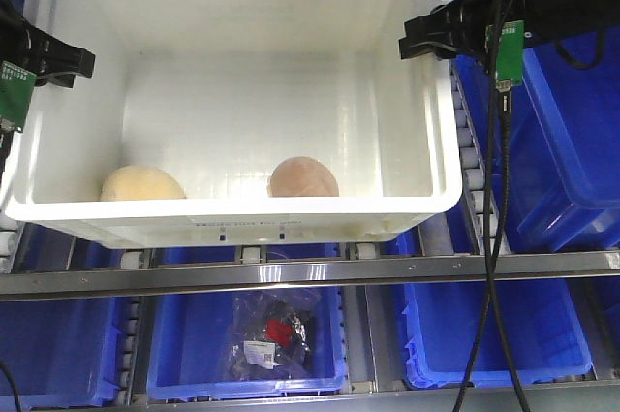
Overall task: Place moving items into box and shelve
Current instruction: 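Lower the crate with both grippers onto the roller shelf lane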
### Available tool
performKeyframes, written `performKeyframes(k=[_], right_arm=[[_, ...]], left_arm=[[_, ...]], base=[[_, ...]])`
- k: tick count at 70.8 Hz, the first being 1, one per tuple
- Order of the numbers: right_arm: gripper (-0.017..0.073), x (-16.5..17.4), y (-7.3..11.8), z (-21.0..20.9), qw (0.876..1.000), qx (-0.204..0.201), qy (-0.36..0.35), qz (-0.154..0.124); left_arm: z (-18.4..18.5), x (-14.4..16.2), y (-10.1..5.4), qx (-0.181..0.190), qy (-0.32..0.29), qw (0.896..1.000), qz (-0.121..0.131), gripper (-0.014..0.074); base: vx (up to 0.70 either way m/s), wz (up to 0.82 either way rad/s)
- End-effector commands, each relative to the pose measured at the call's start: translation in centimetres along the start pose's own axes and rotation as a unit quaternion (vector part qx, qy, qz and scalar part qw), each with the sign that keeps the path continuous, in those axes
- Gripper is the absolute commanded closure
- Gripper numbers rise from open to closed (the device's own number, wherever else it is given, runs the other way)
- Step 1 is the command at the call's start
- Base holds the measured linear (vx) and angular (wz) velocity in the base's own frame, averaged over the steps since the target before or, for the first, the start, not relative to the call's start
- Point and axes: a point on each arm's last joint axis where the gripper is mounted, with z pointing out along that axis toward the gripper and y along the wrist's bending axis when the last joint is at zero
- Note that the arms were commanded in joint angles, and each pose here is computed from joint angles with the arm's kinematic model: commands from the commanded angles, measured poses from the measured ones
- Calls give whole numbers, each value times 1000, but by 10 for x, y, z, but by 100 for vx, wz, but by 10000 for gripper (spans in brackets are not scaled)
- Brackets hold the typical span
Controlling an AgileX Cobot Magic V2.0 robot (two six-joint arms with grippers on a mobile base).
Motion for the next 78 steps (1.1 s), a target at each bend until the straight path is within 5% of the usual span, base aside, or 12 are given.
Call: performKeyframes(k=[1,57,78], right_arm=[[571,-22,23,-23,996,-45,-75,7],[559,-23,21,-20,996,-40,-80,6],[326,-23,20,-20,996,-38,-82,-9]], left_arm=[[-25,-22,-9,31,-115,993,-4,610],[4,-29,-8,21,-109,994,-1,605],[4,-29,-7,13,-111,994,9,462]], base=[[0,0],[0,0],[0,0]])
